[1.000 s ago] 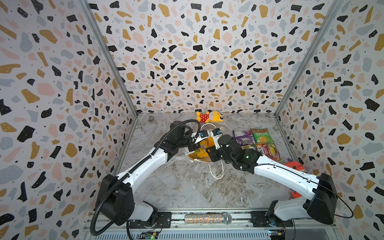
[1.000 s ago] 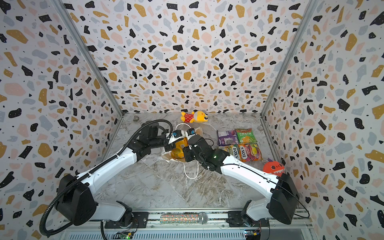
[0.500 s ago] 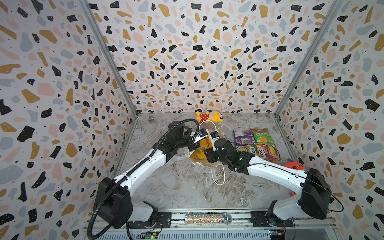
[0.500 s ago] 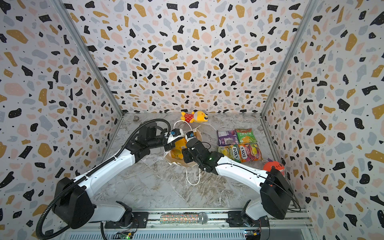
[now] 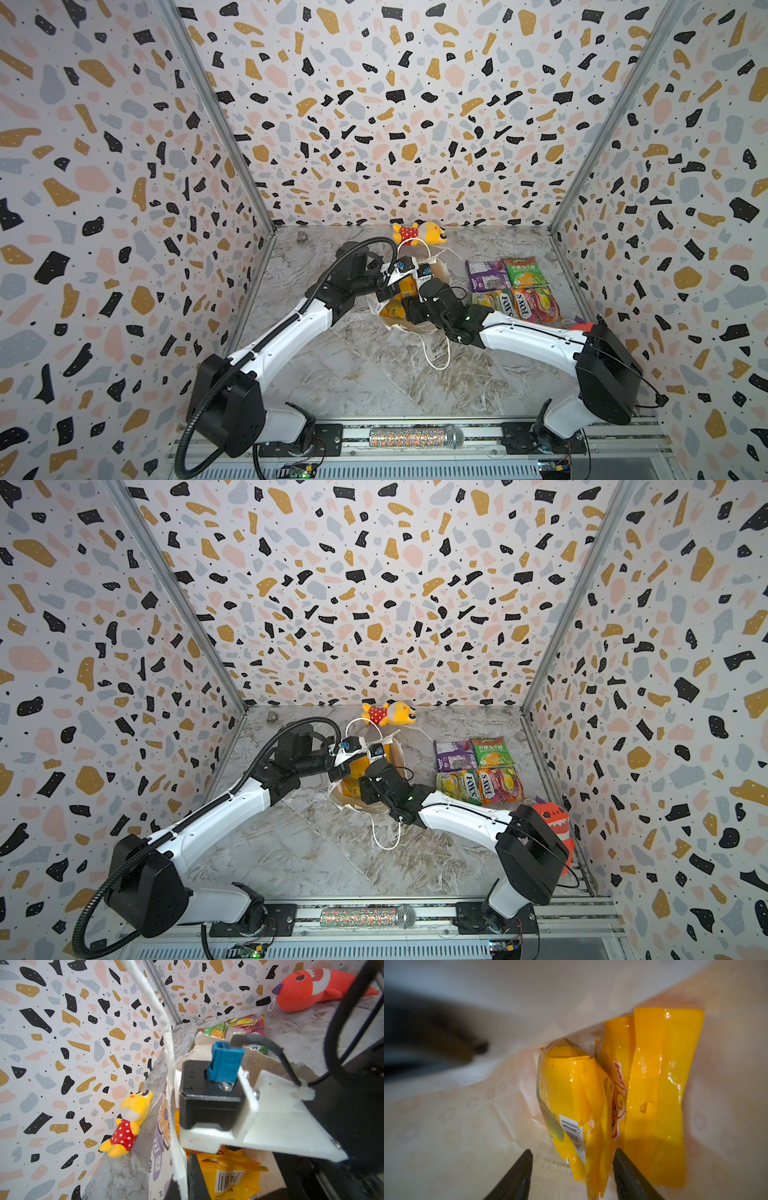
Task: Take the snacks out of the paper bag
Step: 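Lift the right gripper and move it over the paper bag opening, then reach the right gripper into the bag and grasp a yellow snack pack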
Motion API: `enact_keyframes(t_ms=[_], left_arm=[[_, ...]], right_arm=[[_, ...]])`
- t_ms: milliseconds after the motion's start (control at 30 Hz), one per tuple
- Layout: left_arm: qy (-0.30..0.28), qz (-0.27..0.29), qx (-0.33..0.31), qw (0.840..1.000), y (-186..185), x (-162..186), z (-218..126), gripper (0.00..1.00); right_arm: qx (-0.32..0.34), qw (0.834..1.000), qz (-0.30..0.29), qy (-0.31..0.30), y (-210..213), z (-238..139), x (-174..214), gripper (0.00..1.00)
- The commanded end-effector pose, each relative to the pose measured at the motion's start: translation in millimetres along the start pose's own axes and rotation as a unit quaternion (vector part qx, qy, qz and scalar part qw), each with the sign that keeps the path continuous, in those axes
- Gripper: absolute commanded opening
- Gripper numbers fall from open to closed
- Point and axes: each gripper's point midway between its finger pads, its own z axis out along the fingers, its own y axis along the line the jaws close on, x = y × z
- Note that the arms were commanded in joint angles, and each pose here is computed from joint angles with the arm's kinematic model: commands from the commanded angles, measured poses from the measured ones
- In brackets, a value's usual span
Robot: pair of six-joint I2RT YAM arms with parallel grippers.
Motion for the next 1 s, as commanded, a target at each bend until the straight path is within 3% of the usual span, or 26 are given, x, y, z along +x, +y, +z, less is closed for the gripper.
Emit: enact_keyframes(t_ms=[0,300,667,967], left_arm=[[-0.054,0.020,0.015,0.998,-5,-27,-1,0.00],[-0.057,0.025,0.012,0.998,-5,-29,-3,0.00],[-0.046,0.027,-0.002,0.999,-1,-24,-3,0.00],[-0.034,0.029,-0.017,0.999,3,-21,-5,0.00]], right_arm=[[0.006,1.000,0.003,-0.027,0,6,-12,0.64],[0.019,1.000,-0.007,-0.016,2,36,-6,0.60],[-0.003,1.000,-0.012,-0.014,11,37,-15,0.14],[-0.038,0.998,-0.026,-0.030,26,7,-27,0.00]])
